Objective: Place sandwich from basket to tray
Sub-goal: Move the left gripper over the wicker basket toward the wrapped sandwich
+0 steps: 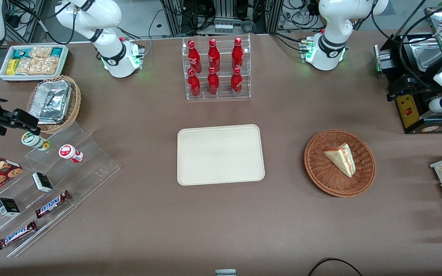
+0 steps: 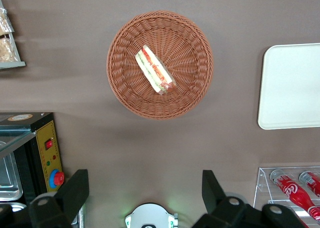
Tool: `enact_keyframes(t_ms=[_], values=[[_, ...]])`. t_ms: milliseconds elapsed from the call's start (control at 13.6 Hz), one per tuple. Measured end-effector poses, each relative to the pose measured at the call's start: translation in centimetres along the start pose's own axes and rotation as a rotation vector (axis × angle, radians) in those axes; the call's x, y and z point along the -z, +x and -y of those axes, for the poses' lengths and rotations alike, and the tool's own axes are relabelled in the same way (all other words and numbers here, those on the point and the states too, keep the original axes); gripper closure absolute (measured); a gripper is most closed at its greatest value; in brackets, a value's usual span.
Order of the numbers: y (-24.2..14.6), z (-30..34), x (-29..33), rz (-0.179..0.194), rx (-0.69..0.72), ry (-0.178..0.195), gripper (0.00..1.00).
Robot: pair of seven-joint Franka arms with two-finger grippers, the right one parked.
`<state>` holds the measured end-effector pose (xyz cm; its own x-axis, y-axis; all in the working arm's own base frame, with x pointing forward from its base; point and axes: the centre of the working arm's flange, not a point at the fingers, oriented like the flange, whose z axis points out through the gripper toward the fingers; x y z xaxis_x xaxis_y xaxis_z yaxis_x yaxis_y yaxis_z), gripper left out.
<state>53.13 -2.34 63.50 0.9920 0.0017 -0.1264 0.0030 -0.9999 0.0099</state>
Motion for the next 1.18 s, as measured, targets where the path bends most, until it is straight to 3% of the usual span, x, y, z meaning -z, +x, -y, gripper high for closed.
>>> enact_keyframes(t_ms=[515,957,1178], values=[[0.3,-0.1,-1.2,0.020,-0.002,0.001,0.00],[2.5,-0.2,-8.6,0.048,-0.002,0.002,0.00],[3.3,-0.2,-13.1,0.036,0.005,0.001,0.00]])
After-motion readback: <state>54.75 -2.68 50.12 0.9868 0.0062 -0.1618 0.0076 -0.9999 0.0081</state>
